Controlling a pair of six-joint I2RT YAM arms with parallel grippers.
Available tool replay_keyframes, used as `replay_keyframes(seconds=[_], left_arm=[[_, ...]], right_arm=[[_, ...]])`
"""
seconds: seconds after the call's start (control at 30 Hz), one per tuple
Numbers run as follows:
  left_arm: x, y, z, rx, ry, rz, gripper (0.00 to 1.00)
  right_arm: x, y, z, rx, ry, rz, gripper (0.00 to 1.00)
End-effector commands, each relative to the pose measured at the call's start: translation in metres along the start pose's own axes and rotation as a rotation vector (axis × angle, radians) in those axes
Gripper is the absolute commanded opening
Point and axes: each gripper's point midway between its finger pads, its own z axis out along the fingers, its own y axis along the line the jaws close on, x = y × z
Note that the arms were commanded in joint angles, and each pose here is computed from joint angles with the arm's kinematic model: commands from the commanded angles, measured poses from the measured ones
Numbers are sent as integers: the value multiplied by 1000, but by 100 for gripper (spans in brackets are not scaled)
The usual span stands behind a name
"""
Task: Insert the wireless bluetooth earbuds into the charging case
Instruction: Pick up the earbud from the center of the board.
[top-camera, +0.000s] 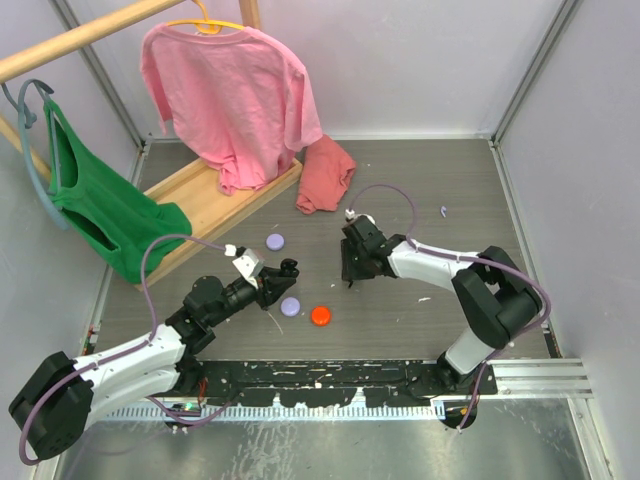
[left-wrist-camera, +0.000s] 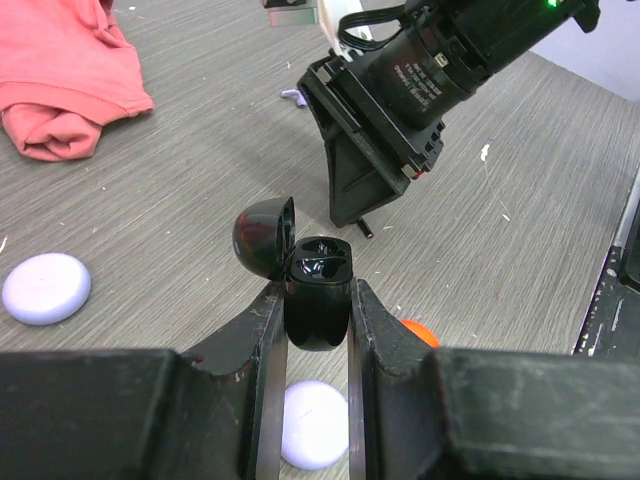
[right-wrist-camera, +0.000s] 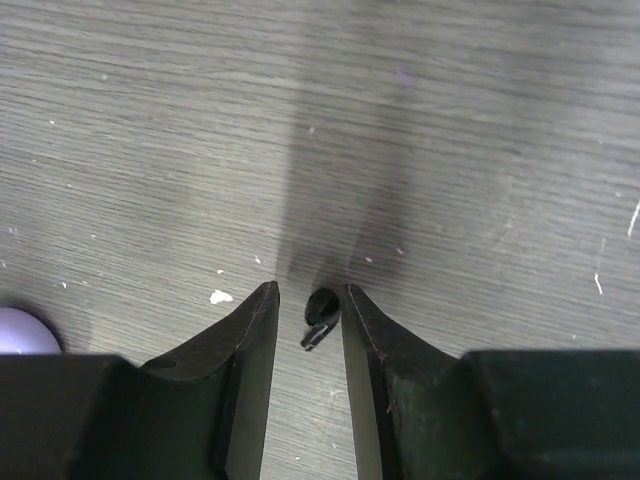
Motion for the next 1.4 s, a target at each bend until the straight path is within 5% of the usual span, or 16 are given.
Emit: replay_keyframes(seconds=[0.0, 0.5, 1.37], left_arm=[[-15, -4, 1, 17, -51, 20, 0], [-14, -3, 1, 16, -50, 21, 0], [-17, -4, 0, 22, -57, 23, 0]], right_arm=[[-19, 19, -5, -51, -16, -61, 38], [-18, -2, -21, 232, 60, -28, 37], [3, 4, 1, 221, 164, 14, 34]])
